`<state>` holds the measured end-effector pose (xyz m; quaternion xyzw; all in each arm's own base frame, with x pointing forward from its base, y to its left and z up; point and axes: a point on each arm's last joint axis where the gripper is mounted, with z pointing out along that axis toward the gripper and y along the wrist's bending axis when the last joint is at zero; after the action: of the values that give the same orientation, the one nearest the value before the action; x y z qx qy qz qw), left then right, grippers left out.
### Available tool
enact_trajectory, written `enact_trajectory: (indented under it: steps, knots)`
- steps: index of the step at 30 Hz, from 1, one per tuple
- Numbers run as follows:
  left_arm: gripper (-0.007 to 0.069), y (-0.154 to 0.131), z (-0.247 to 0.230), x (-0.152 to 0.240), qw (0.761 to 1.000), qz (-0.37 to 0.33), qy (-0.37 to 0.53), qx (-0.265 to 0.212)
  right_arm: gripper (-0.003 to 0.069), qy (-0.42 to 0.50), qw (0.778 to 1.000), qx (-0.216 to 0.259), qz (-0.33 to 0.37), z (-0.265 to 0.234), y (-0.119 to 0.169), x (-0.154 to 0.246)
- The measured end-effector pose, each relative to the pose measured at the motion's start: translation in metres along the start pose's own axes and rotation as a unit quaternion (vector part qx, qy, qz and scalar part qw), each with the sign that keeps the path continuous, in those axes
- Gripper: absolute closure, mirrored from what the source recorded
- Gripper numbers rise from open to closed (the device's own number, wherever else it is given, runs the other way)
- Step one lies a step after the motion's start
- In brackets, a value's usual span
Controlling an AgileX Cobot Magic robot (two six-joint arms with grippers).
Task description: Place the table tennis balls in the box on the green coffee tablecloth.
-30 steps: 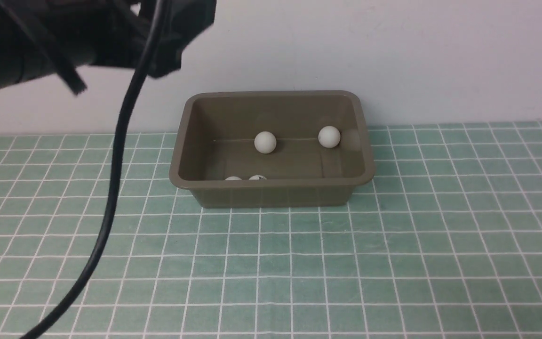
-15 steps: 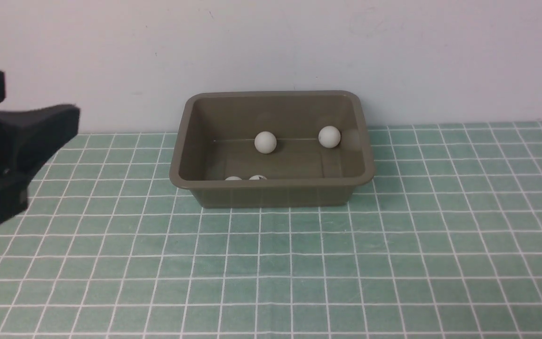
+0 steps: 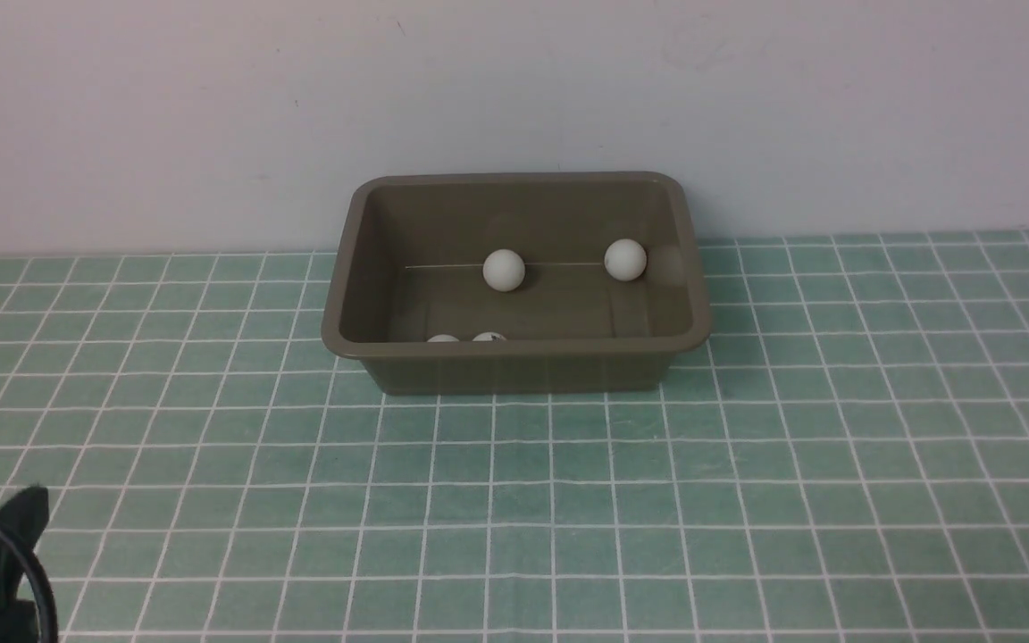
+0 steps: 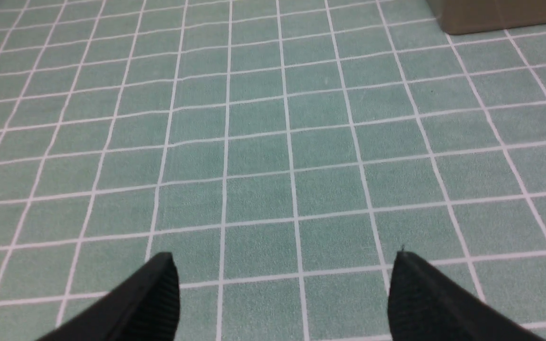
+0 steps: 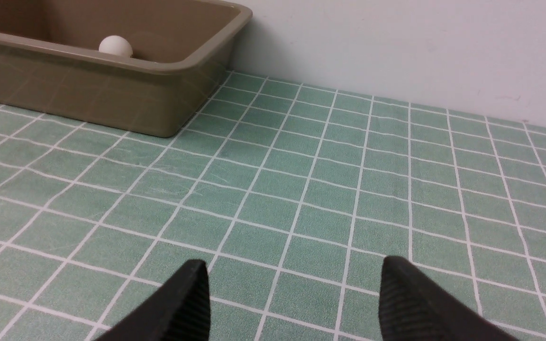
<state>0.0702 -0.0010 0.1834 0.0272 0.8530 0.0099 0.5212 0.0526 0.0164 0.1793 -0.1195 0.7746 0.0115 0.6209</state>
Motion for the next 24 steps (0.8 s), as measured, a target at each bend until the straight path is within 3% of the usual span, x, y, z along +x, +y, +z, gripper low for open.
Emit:
enact_trajectory:
  steps: [8,24]
  knots:
    - [0.0093,-0.001,-0.001,0.021,1.000,0.005,-0.030,-0.003,0.0218,0.000,1.000,0.000,0.000,0.000,0.000,0.000]
    - [0.0093,0.000,-0.009,0.020,0.997,0.018,-0.077,-0.013,0.0218,0.000,1.000,0.000,0.000,0.000,0.000,0.000]
